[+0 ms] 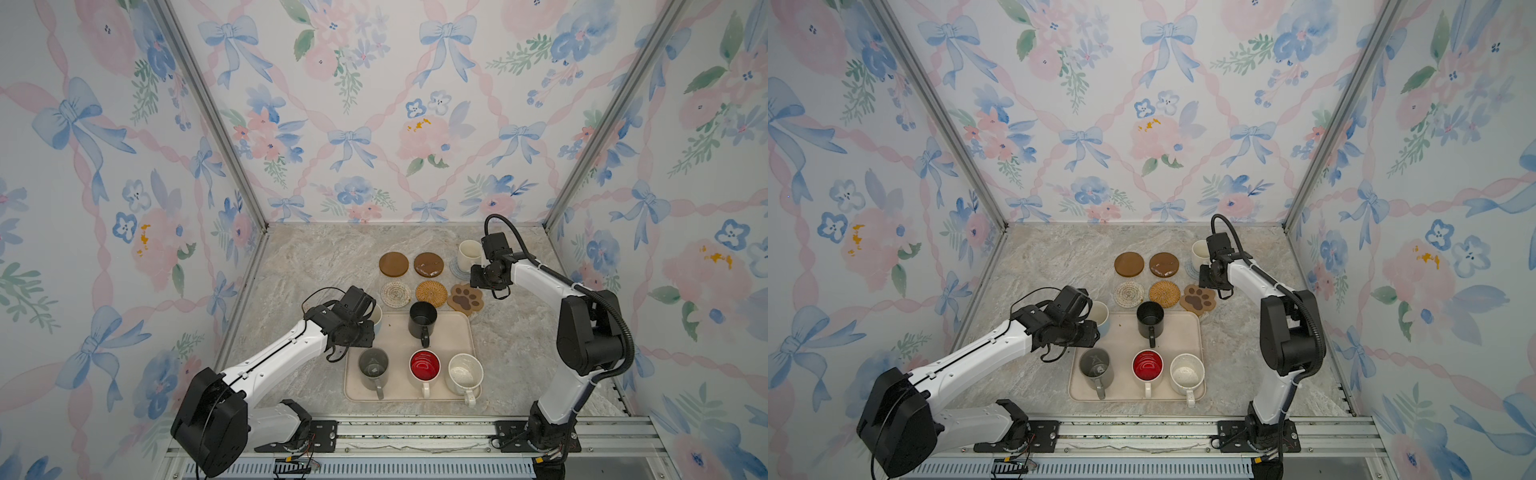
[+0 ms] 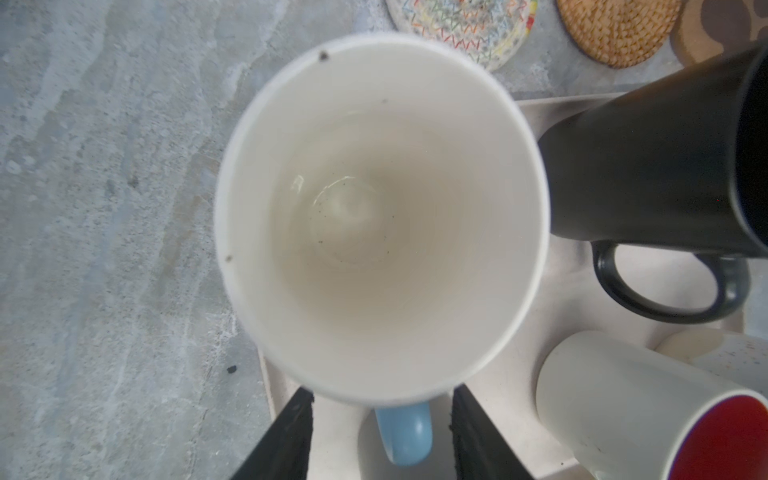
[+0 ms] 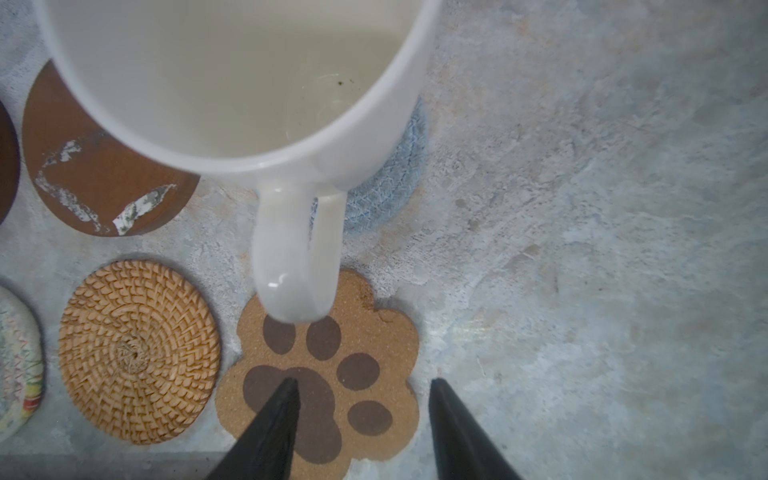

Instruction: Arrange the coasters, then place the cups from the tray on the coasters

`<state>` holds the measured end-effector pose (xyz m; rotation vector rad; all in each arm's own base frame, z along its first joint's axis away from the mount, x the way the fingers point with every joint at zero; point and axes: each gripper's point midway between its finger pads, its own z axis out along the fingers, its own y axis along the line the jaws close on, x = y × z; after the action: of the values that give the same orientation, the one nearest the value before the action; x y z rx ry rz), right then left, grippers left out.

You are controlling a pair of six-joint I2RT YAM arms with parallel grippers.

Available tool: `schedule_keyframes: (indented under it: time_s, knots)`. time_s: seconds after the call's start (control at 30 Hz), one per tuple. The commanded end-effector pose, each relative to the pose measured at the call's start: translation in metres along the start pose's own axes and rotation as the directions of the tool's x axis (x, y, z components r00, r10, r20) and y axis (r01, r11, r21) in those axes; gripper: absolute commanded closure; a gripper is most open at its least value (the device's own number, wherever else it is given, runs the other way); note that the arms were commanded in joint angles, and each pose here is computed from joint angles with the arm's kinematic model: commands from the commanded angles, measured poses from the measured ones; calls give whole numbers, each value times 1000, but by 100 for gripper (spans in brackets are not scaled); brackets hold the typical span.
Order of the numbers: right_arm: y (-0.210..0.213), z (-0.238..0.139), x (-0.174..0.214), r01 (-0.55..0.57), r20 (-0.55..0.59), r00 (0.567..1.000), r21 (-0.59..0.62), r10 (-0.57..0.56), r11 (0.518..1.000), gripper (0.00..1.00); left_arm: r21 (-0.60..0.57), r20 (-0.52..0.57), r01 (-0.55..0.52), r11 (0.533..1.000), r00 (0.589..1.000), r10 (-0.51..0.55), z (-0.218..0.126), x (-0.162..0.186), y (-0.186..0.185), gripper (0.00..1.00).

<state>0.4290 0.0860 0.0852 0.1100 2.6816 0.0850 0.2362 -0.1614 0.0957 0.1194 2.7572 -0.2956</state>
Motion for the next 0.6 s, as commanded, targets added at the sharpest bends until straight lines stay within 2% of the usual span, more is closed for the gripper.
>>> schedule_keyframes:
  time_s: [0.0, 0.57]
  knots:
    - [-1, -8, -3, -21, 17, 1000, -17, 21, 1000, 46, -35, 18, 6, 999, 1000, -5, -1, -7, 2, 52]
    - [-2, 0, 2, -27, -4, 1000, -17, 27, 999, 46, -67, 16, -19, 998, 1000, 21, 13, -18, 1, 60]
